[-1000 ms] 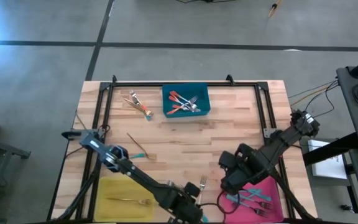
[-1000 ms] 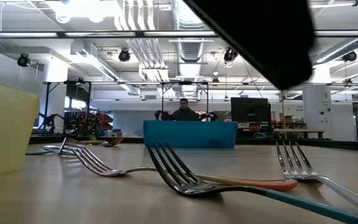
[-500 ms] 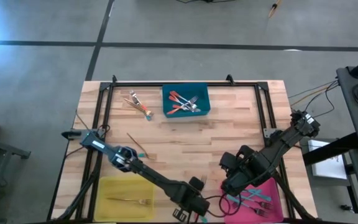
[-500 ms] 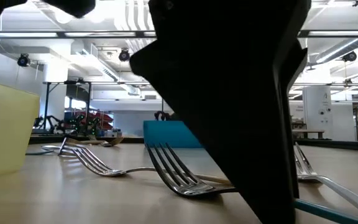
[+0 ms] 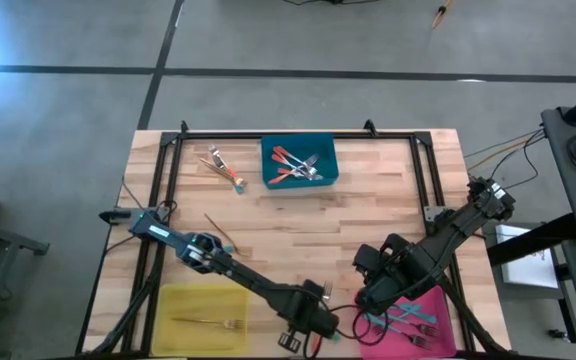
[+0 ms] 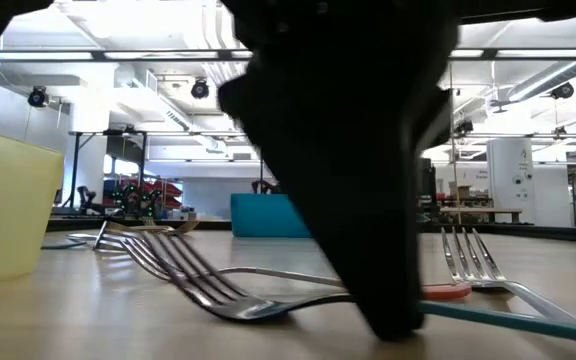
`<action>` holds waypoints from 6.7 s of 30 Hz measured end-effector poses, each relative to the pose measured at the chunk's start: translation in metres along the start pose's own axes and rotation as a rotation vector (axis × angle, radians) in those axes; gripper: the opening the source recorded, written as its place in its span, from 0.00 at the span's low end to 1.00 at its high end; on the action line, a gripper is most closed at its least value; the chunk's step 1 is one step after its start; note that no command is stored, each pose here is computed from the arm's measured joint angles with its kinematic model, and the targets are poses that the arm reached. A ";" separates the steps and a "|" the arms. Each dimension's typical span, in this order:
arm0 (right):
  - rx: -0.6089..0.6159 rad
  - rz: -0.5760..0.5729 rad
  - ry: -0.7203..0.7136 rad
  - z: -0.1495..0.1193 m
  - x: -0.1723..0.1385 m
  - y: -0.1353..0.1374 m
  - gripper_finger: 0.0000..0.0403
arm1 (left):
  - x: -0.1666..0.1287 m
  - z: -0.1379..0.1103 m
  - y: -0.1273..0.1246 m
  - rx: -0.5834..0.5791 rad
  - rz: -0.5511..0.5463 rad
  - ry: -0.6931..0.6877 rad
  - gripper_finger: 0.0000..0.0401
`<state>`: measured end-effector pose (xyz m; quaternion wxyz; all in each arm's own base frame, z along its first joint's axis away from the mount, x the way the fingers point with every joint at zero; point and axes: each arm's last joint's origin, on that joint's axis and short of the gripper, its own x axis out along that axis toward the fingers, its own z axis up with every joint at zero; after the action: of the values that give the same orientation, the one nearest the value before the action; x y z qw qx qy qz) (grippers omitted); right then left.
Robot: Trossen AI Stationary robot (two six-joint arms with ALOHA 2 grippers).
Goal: Sort silverware by color (type)
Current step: Put the blue fork into the pink bin, then put the orange fork into the blue bin
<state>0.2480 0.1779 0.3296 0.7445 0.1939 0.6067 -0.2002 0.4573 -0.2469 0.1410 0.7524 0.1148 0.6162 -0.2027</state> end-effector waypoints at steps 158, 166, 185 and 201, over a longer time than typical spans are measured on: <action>-0.365 0.205 0.203 -0.067 0.035 0.004 0.32 | -0.149 -0.014 -0.063 -0.375 0.136 -0.301 0.29; -0.345 0.202 0.205 -0.066 0.035 0.004 0.30 | -0.092 -0.007 -0.054 -0.107 0.183 -0.160 0.29; -0.206 0.191 0.207 -0.066 0.035 0.005 0.30 | -0.050 -0.016 0.008 0.019 0.209 0.089 0.20; -0.162 0.188 0.207 -0.066 0.035 0.005 0.29 | -0.006 -0.042 0.020 0.038 0.162 0.229 0.19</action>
<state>0.2031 0.2150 0.2827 0.7066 0.2087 0.6736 -0.0591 0.4282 -0.2105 0.1364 0.6889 0.2008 0.6826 -0.1383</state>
